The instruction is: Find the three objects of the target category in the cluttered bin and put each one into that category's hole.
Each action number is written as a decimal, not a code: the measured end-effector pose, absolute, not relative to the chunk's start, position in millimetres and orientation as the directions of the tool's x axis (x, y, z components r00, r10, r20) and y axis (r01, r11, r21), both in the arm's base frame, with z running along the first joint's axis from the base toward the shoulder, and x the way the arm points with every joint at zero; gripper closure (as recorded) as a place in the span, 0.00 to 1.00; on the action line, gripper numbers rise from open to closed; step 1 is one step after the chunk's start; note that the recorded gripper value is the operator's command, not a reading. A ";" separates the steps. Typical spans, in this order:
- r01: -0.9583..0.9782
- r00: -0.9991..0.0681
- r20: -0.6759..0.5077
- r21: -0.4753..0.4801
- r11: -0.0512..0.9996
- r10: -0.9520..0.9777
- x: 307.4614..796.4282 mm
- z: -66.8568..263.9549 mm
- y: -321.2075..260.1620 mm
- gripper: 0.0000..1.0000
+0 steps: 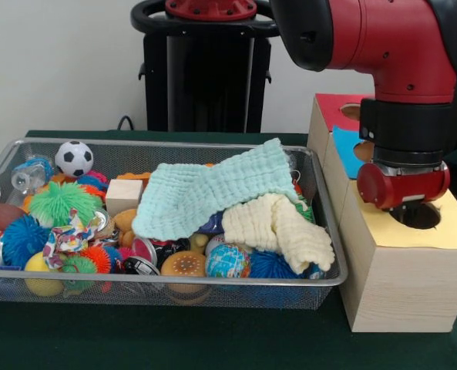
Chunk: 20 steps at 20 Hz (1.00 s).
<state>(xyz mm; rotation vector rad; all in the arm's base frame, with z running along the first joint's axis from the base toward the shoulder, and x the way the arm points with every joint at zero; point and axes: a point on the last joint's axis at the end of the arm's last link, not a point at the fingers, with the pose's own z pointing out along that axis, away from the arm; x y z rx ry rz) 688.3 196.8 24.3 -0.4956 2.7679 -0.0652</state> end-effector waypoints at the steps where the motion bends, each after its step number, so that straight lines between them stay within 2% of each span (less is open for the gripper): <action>1: -0.329 -0.893 -0.292 -0.096 0.939 -0.343 686.3 24.3 198.0 1.00; 11: -0.321 -0.921 -0.210 -0.069 0.945 -0.328 682.4 32.9 206.2 1.00; 20: -0.308 -0.930 -0.194 -0.056 0.950 -0.313 686.8 37.8 208.7 1.00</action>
